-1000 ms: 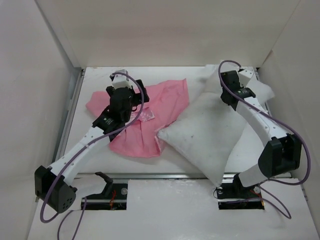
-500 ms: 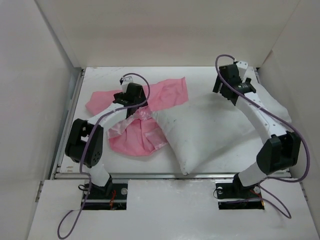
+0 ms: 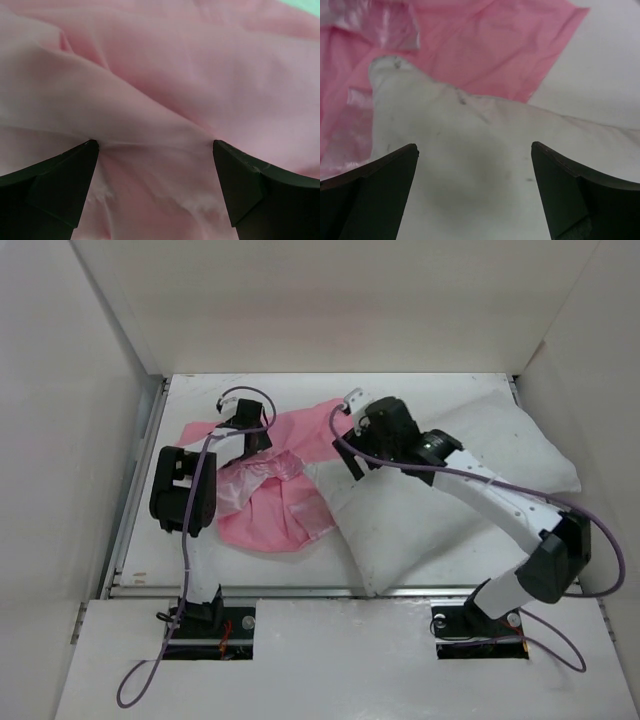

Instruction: Put the pillow into the pillowcase

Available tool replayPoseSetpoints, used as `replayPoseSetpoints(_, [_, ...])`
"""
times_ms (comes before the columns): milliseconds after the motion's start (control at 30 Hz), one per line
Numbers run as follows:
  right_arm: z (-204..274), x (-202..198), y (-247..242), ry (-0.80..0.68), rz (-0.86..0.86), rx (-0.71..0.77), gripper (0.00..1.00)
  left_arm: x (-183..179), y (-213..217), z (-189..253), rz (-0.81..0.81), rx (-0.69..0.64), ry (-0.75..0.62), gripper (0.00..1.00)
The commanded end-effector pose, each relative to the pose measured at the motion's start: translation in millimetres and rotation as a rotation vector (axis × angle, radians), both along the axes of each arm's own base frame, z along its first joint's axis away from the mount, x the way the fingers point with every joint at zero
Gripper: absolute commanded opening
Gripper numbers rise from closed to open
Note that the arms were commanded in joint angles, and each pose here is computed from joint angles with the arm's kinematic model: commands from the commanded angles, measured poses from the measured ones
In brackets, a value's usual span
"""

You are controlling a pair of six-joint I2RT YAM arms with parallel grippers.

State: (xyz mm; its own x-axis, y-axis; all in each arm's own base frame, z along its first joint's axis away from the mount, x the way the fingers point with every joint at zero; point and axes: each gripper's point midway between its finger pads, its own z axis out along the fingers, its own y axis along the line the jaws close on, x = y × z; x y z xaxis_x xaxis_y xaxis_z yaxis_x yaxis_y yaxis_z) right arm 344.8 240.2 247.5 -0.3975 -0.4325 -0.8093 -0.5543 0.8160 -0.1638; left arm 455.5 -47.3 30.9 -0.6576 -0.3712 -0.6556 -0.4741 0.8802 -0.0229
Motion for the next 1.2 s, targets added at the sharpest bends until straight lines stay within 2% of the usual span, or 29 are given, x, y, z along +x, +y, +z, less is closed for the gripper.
replayPoseSetpoints(0, [-40, -24, 10, 0.128, 0.124, -0.136, 1.0, 16, 34, 18, 0.09, 0.031, -0.024, 1.0])
replayPoseSetpoints(200, [-77, -36, 23, 0.21, 0.138, -0.194, 1.0, 32, 68, 39, 0.145, 0.107, -0.071, 1.0])
replayPoseSetpoints(300, [-104, -34, 22, 0.23, 0.13, -0.221, 1.0, 36, 73, 50, 0.142, 0.116, -0.084, 1.0])
replayPoseSetpoints(367, [-119, -26, 29, 0.217, 0.138, -0.222, 1.0, 41, 70, 75, 0.119, 0.1, -0.144, 1.0])
replayPoseSetpoints(433, [-124, -19, 29, 0.189, 0.124, -0.231, 0.93, 41, 65, 87, 0.069, 0.091, -0.178, 1.0])
replayPoseSetpoints(467, [-129, -14, 30, 0.173, 0.113, -0.231, 0.89, 45, 56, 112, 0.007, 0.099, -0.245, 1.0])
replayPoseSetpoints(500, [-126, -7, 26, 0.155, 0.076, -0.228, 0.71, 43, 46, 114, -0.059, 0.072, -0.252, 1.0])
replayPoseSetpoints(533, [-126, -1, 22, 0.141, 0.043, -0.22, 0.71, 43, 33, 121, -0.122, 0.066, -0.27, 1.0])
replayPoseSetpoints(567, [-108, 7, 19, 0.097, -0.011, -0.166, 0.41, 41, 13, 139, -0.205, 0.056, -0.31, 1.0])
replayPoseSetpoints(633, [-84, 31, 1, 0.017, -0.115, -0.092, 0.22, 38, -16, 151, -0.361, 0.042, -0.353, 1.0])
replayPoseSetpoints(667, [-61, 37, -10, -0.028, -0.166, -0.041, 0.0, 32, -31, 149, -0.432, 0.022, -0.355, 1.0])
replayPoseSetpoints(700, [-39, 46, -18, -0.071, -0.227, 0.031, 0.0, 28, -61, 163, -0.544, -0.035, -0.407, 1.0])
replayPoseSetpoints(833, [45, 57, -66, -0.25, -0.351, 0.203, 0.0, 15, -111, 159, -0.69, -0.111, -0.4, 1.0])
replayPoseSetpoints(900, [65, 56, -80, -0.279, -0.361, 0.275, 0.0, 19, -123, 155, -0.692, -0.092, -0.379, 1.0])
replayPoseSetpoints(967, [86, 47, -85, -0.303, -0.341, 0.34, 0.0, 21, -148, 125, -0.713, -0.066, -0.286, 1.0])
replayPoseSetpoints(1000, [86, 47, -85, -0.303, -0.341, 0.34, 0.0, 24, -146, 132, -0.709, -0.047, -0.291, 1.0])
replayPoseSetpoints(1067, [93, 45, -83, -0.312, -0.331, 0.368, 0.0, 26, -162, 113, -0.716, -0.017, -0.25, 1.0])
replayPoseSetpoints(1133, [98, 46, -86, -0.319, -0.343, 0.382, 0.0, 36, -170, 112, -0.716, -0.01, -0.257, 0.98])
replayPoseSetpoints(1167, [98, 46, -86, -0.319, -0.343, 0.382, 0.0, 43, -162, 94, -0.648, 0.021, -0.217, 0.93])
